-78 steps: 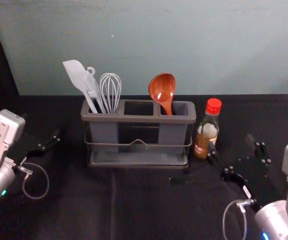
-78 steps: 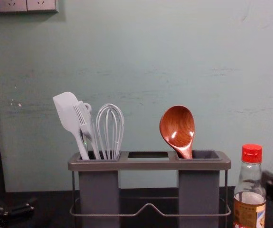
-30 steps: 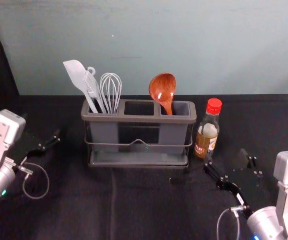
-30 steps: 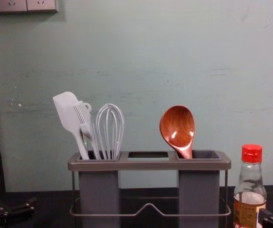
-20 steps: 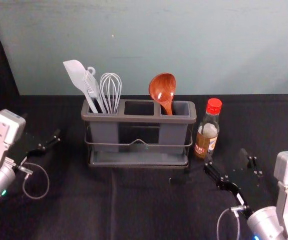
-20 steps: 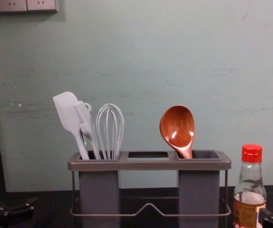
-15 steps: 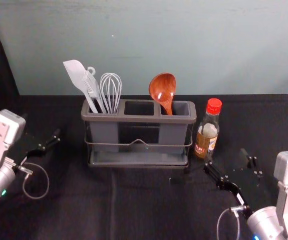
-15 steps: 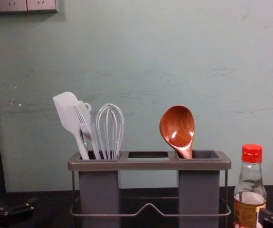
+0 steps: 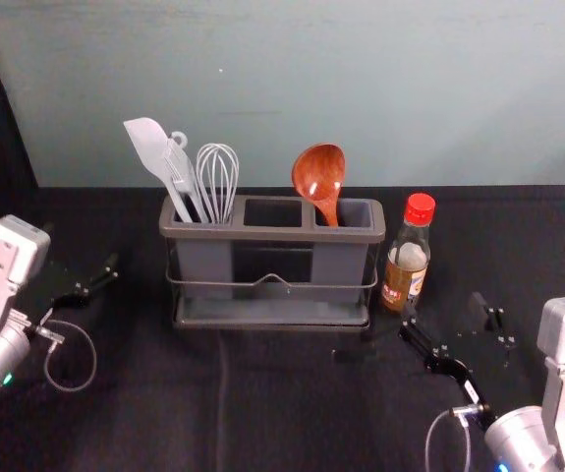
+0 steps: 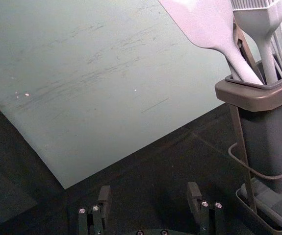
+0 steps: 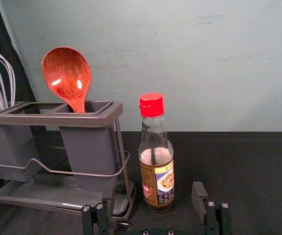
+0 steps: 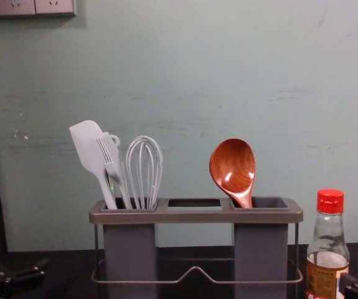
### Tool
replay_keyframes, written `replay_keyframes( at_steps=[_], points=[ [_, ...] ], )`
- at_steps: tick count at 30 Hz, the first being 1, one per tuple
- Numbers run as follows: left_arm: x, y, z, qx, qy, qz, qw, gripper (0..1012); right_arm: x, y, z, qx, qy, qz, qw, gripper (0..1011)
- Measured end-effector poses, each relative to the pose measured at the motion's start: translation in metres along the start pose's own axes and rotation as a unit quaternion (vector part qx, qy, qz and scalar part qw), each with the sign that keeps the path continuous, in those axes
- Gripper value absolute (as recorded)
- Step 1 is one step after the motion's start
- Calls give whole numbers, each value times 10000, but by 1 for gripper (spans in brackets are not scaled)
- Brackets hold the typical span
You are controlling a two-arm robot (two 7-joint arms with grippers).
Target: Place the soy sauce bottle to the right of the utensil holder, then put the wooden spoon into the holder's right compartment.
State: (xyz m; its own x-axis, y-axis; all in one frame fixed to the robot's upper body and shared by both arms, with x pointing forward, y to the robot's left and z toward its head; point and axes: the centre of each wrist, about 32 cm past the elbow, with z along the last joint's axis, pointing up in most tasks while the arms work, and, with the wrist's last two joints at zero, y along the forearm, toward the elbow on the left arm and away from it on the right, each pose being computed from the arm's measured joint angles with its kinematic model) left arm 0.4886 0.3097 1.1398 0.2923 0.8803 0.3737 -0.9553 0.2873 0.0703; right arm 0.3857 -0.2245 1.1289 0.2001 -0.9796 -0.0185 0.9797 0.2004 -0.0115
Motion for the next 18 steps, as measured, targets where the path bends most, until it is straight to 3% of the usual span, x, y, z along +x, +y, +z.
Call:
replay_keyframes(
  at_steps=[18],
  points=[
    [0, 0, 0, 0, 0, 0, 10000, 1011, 0, 0, 0, -1, 0, 0, 10000, 1004]
  ],
)
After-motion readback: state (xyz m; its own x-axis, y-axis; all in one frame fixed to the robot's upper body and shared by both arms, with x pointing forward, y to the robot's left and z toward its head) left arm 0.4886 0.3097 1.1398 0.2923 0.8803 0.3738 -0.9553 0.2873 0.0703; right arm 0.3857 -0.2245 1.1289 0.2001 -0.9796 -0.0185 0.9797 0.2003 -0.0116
